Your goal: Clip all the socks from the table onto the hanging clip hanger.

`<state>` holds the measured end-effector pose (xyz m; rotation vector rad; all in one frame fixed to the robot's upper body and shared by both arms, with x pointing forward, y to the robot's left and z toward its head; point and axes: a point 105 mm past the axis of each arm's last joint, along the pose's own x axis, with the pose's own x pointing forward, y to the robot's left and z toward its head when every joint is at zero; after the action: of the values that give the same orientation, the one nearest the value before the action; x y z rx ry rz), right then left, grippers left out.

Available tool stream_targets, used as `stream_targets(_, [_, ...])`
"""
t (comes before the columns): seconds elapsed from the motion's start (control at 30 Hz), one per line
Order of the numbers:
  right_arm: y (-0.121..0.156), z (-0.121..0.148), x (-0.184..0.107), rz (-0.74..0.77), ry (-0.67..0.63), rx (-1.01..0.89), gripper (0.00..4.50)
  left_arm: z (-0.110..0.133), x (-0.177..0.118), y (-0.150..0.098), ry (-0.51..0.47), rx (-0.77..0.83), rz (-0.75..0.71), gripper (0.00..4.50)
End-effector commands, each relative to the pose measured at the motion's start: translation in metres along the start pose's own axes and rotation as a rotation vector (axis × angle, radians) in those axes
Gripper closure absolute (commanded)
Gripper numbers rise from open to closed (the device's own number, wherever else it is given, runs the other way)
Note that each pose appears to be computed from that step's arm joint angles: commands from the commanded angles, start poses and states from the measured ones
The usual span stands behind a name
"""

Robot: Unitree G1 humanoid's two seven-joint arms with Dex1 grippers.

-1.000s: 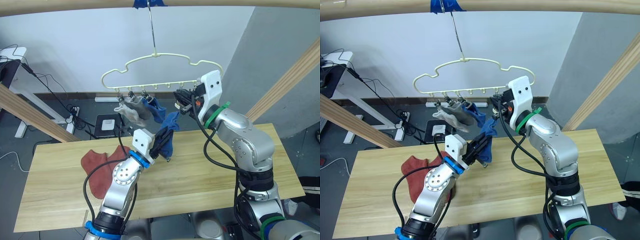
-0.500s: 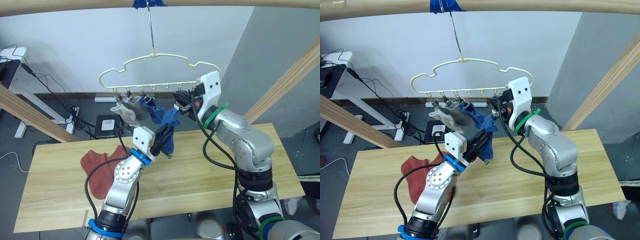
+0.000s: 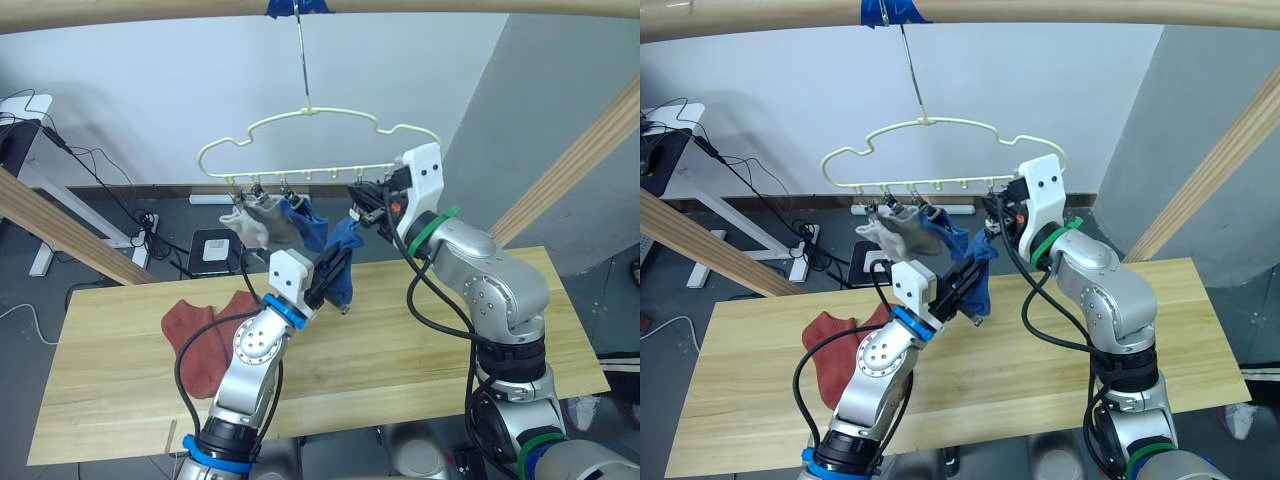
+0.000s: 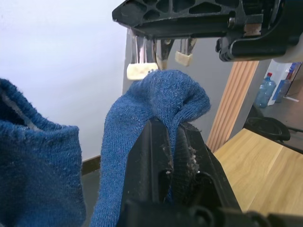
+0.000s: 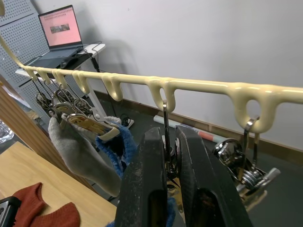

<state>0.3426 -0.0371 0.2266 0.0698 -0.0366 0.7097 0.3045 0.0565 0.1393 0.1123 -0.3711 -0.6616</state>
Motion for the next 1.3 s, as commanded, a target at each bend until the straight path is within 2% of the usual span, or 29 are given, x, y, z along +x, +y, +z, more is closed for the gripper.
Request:
stream_targets(0.03, [0.006, 0.013, -0.004, 0.023, -0.050, 0.003, 3.43, 0.014, 0.003, -0.002, -0.065, 0.018, -0.008, 4.50])
stream_targets(0.23, [0.007, 0.012, -0.005, 0.031, -0.037, -0.003, 1.39, 0.015, 0.006, -0.001, -0.066, 0.017, -0.002, 4.50])
stream_targets(0.47, [0.018, 0.013, -0.016, 0.119, -0.014, -0.024, 1.39, 0.010, 0.007, 0.002, -0.044, 0.010, 0.013, 4.50])
stream_targets(0.73, [0.024, 0.010, -0.040, 0.201, 0.031, -0.185, 1.32, -0.001, 0.002, 0.009, 0.031, -0.025, 0.002, 2.17])
stream_targets(0.8, [0.025, 0.011, -0.045, 0.214, 0.026, -0.225, 1.32, 0.000, -0.001, 0.003, 0.041, -0.055, -0.064, 1.62])
stream_targets(0.97, [0.020, 0.010, -0.063, 0.194, 0.008, -0.358, 1.32, 0.006, -0.025, 0.002, 0.099, -0.008, -0.272, 1.62])
stream_targets(1.2, [0.004, 0.008, -0.068, 0.087, -0.013, -0.366, 1.32, 0.023, -0.041, 0.022, 0.156, 0.007, -0.383, 1.62])
stream_targets(1.3, [-0.001, 0.009, -0.063, 0.048, -0.033, -0.348, 1.94, 0.040, -0.041, 0.035, 0.168, 0.011, -0.405, 1.57])
